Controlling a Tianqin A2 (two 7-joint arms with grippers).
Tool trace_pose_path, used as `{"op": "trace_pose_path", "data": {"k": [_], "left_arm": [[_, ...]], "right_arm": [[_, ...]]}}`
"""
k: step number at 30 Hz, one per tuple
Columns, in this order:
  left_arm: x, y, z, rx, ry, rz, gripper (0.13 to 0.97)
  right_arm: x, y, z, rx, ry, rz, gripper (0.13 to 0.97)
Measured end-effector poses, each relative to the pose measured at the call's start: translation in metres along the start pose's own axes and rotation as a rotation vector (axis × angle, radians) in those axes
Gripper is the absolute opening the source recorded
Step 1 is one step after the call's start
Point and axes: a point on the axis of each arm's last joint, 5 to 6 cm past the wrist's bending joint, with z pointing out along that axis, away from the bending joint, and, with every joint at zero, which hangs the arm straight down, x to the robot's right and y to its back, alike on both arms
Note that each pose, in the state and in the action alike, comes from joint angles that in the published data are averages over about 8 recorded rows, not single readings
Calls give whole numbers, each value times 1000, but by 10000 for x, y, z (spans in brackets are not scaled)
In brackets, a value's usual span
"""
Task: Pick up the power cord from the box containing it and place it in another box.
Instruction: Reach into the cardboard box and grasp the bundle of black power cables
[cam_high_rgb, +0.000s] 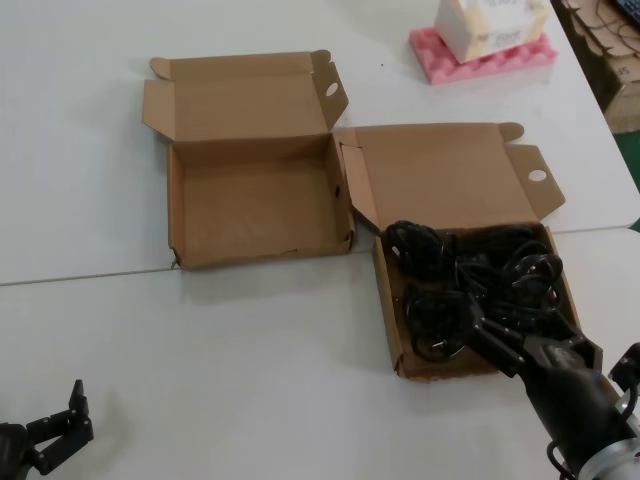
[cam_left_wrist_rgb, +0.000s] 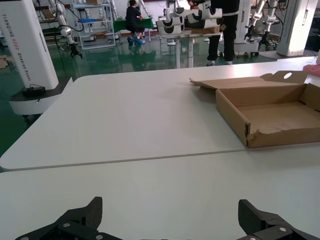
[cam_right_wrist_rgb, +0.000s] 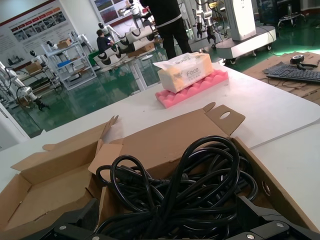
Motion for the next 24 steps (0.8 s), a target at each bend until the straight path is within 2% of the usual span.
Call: {"op": "trace_pose_path", "data": {"k": [14, 20, 24], "left_arm": [[0, 0, 0, 0, 0, 0, 966], [0, 0, 0, 0, 0, 0, 953], [0, 0, 0, 0, 0, 0, 941]], "right_arm": [[-16, -30, -2, 0, -13, -21, 966], [-71, -199, -7, -5, -64, -82, 966], [-84, -341, -9, -31, -109, -171, 966]]}}
